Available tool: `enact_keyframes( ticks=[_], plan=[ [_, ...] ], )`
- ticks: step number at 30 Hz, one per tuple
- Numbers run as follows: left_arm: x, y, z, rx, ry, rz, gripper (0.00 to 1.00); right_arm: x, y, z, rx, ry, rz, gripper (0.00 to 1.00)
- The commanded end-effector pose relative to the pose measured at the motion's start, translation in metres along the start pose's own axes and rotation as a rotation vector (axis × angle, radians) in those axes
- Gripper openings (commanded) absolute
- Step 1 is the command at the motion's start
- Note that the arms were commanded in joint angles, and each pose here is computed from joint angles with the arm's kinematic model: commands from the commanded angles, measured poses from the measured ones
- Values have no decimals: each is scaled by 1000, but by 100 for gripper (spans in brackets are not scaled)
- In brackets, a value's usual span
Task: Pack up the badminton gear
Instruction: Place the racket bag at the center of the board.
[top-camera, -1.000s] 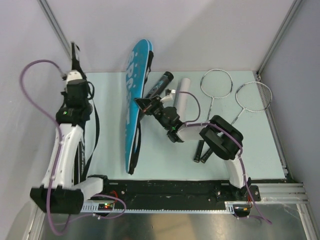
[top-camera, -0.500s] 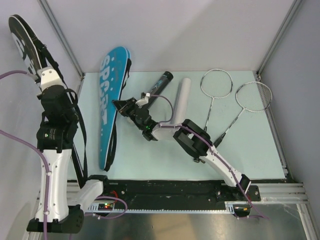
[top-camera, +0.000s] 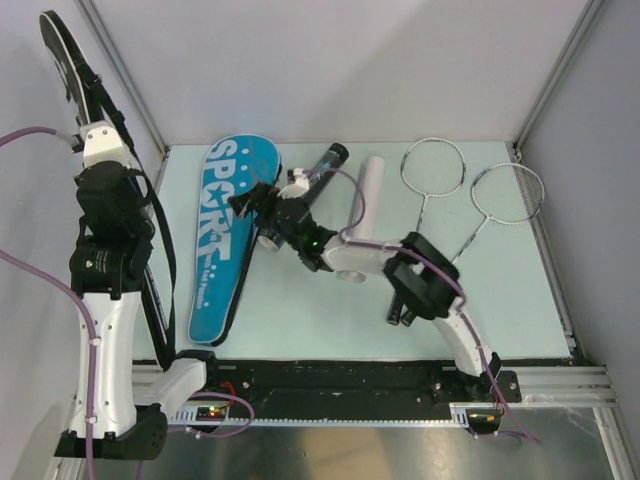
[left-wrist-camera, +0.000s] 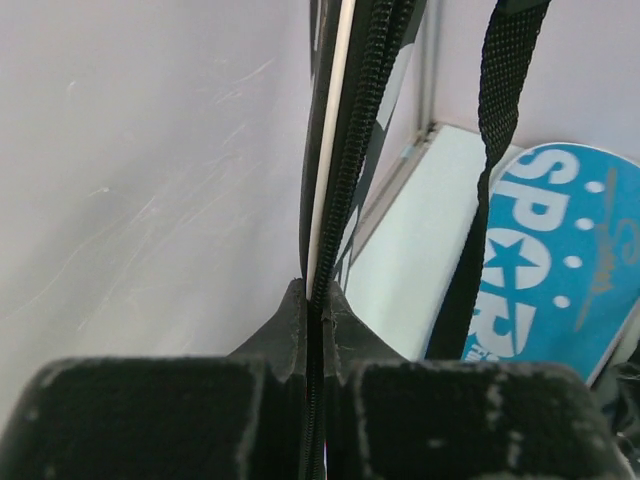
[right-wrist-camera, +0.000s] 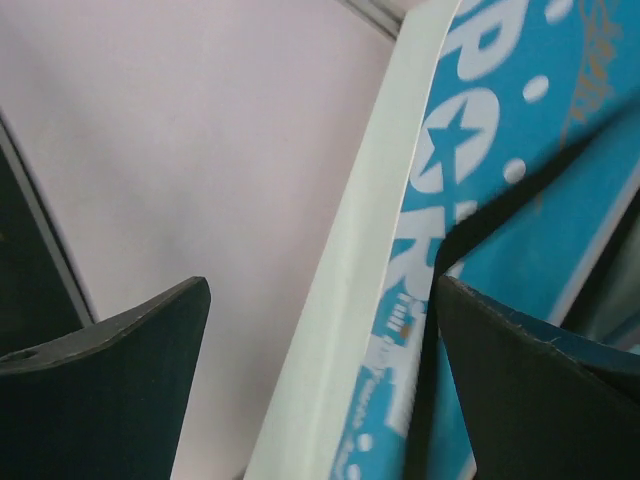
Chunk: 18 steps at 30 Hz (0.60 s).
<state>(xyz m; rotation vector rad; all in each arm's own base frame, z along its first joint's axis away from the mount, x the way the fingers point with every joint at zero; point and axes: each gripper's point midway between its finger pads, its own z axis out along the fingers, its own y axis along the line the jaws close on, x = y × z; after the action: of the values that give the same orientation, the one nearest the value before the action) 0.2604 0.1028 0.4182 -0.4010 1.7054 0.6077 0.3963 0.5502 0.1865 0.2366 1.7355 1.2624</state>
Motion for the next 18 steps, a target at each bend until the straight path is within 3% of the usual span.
enact_keyframes(
  ticks=[1,8,12,18],
  plan=[
    [-29,-26,-11,178,-93,-89,0,-90,49,-44,9,-62,-51,99],
    [-7,-80,-12,356,-14,-57,0,-114,-14,-112,210,163,-65,99],
    [0,-115,-16,455,29,-75,0,-129,-40,-159,326,190,-205,100],
    [15,-169,-13,578,141,-151,0,-139,-39,-214,306,198,-287,99]
  ],
)
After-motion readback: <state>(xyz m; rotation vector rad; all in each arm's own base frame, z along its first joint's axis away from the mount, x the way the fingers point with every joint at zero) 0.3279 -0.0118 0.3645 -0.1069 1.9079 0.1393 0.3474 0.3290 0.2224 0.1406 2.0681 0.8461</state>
